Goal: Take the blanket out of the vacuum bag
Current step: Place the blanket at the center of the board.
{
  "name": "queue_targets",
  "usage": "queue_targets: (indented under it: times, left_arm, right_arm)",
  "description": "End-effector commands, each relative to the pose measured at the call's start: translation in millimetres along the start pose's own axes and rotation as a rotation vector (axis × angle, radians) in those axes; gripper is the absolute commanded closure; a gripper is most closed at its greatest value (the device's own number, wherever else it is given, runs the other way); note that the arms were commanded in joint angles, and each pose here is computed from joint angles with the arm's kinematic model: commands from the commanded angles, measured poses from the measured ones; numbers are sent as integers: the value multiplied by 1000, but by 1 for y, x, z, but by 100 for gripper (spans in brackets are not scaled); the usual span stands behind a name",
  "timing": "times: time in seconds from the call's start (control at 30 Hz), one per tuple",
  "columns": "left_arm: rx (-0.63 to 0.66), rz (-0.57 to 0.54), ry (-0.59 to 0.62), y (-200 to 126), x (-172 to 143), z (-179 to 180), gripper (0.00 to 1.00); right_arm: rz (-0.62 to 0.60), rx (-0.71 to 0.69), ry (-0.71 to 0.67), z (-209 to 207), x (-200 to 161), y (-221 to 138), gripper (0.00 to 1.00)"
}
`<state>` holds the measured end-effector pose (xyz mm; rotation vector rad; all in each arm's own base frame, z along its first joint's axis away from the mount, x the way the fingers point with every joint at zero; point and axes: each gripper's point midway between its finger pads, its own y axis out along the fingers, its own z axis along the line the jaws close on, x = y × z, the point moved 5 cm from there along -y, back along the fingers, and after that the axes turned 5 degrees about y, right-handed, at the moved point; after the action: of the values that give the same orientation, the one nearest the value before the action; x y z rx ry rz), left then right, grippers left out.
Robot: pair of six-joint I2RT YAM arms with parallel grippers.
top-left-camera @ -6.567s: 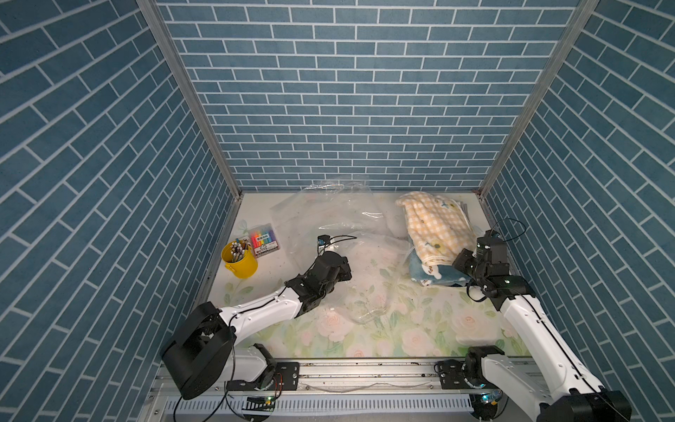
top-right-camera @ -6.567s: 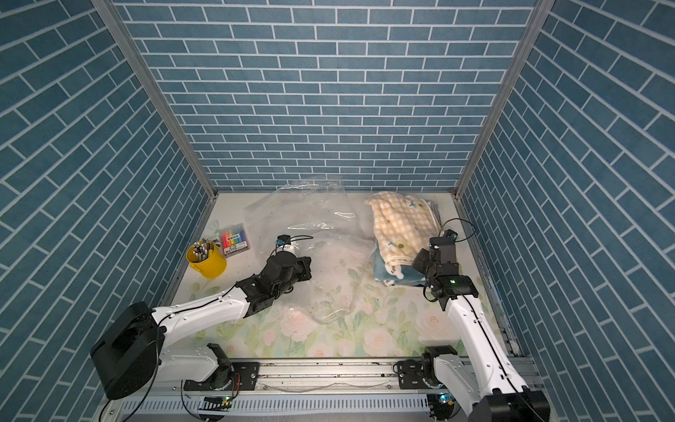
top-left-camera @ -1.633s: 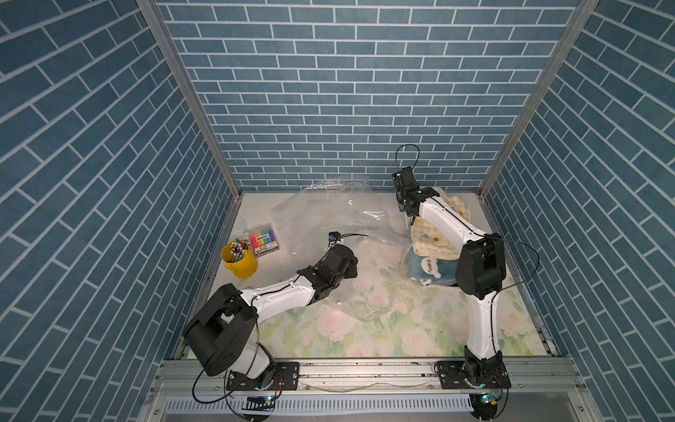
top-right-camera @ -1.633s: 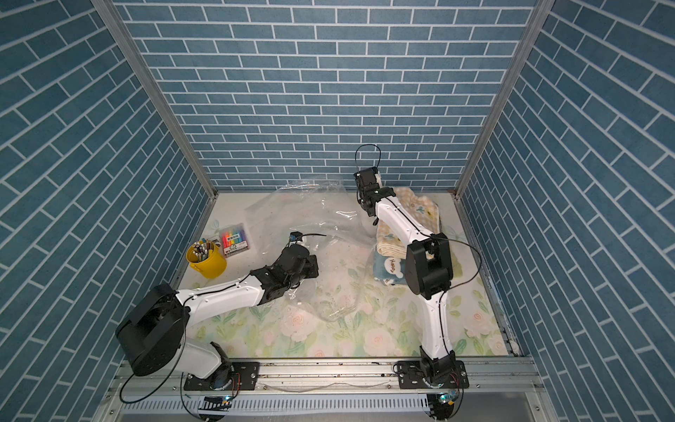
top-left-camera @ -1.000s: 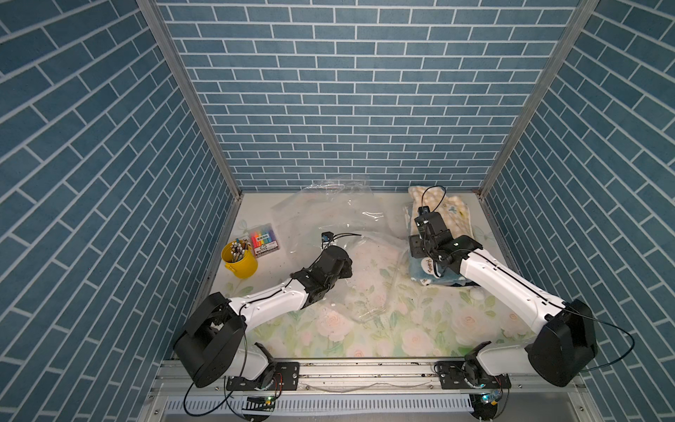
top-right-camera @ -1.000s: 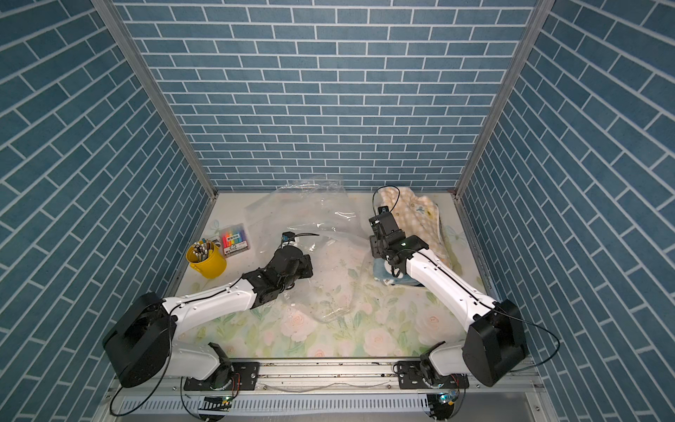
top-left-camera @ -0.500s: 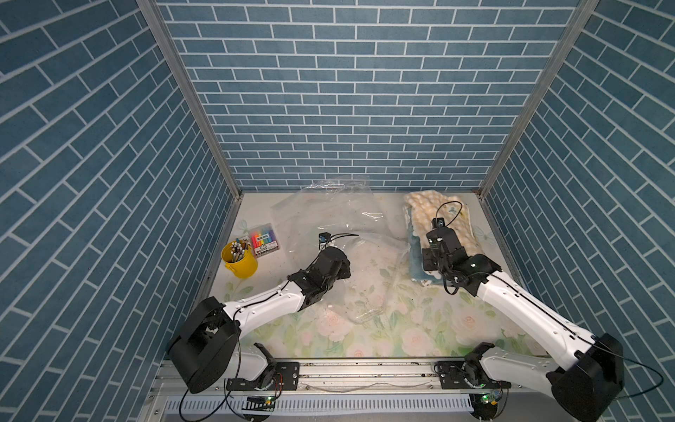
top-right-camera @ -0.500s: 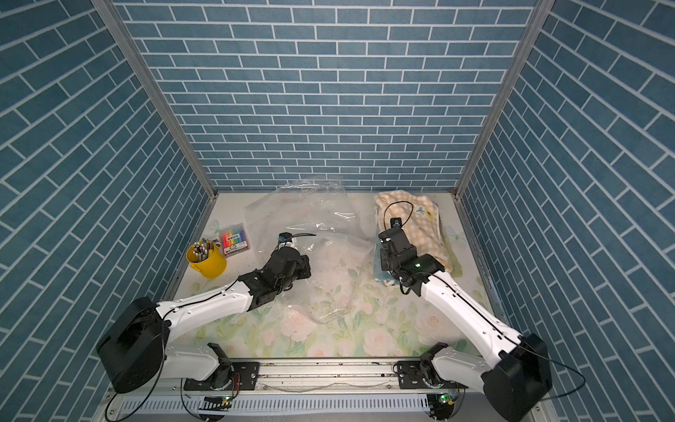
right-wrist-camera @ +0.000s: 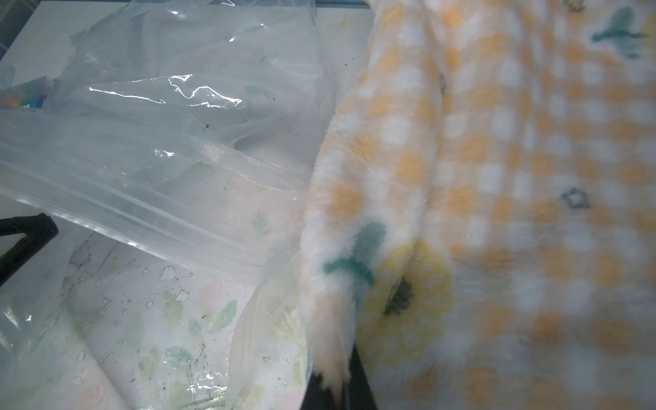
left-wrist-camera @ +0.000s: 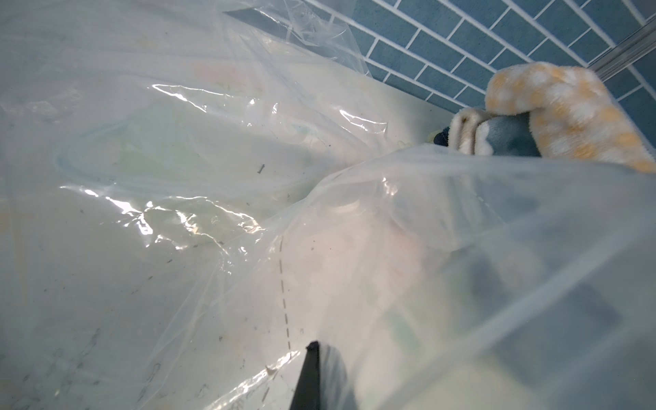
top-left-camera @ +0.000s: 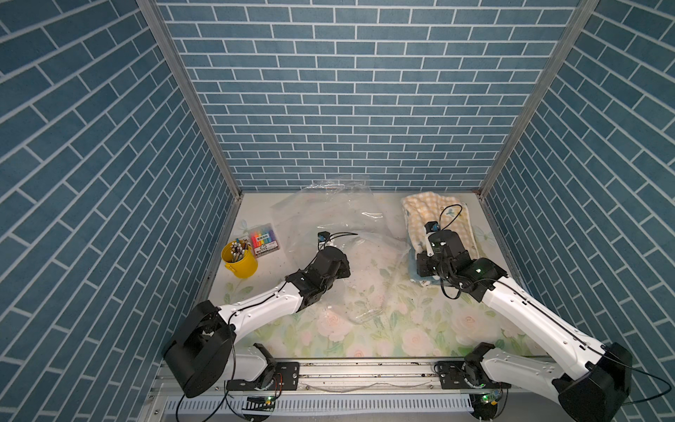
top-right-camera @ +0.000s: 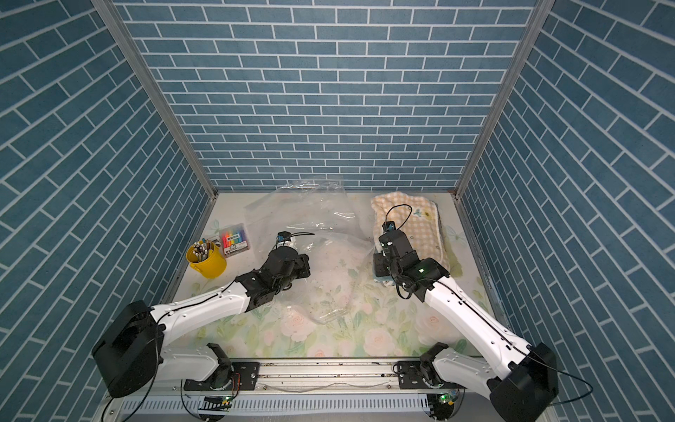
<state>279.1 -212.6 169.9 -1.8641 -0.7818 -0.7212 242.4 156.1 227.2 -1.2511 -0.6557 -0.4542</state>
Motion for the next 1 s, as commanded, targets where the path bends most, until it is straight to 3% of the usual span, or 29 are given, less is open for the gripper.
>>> queue_targets:
  times: [0.0, 0.2, 0.3, 0.37, 0.47, 0.63, 0.67, 0.97]
  left_arm:
    - [18, -8, 3, -5, 3, 5, 100]
    - [19, -5, 1, -7, 0, 7, 100]
    - [29, 14, 11, -6, -5, 10, 100]
    - [26, 16, 24, -8, -4, 9, 94]
    - [6, 6, 44, -16, 7, 3, 71]
    - [-35, -28, 75, -41, 28, -8, 7]
    - [-40, -30, 80, -45, 30, -9, 0]
    - [-129, 8, 139, -77, 32, -21, 0]
  right_arm:
    - [54, 103, 44, 13, -15, 9, 100]
    - [124, 117, 65, 11, -42, 32, 99]
    - [130, 94, 72, 7, -48, 36, 87]
    - [116, 85, 72, 5, -44, 31, 67]
    - [72, 85, 63, 6, -29, 15, 51]
    - [-24, 65, 58, 2, -1, -18, 41]
    - [-32, 53, 54, 1, 3, -23, 40]
    - [-136, -93, 56, -31, 28, -56, 39]
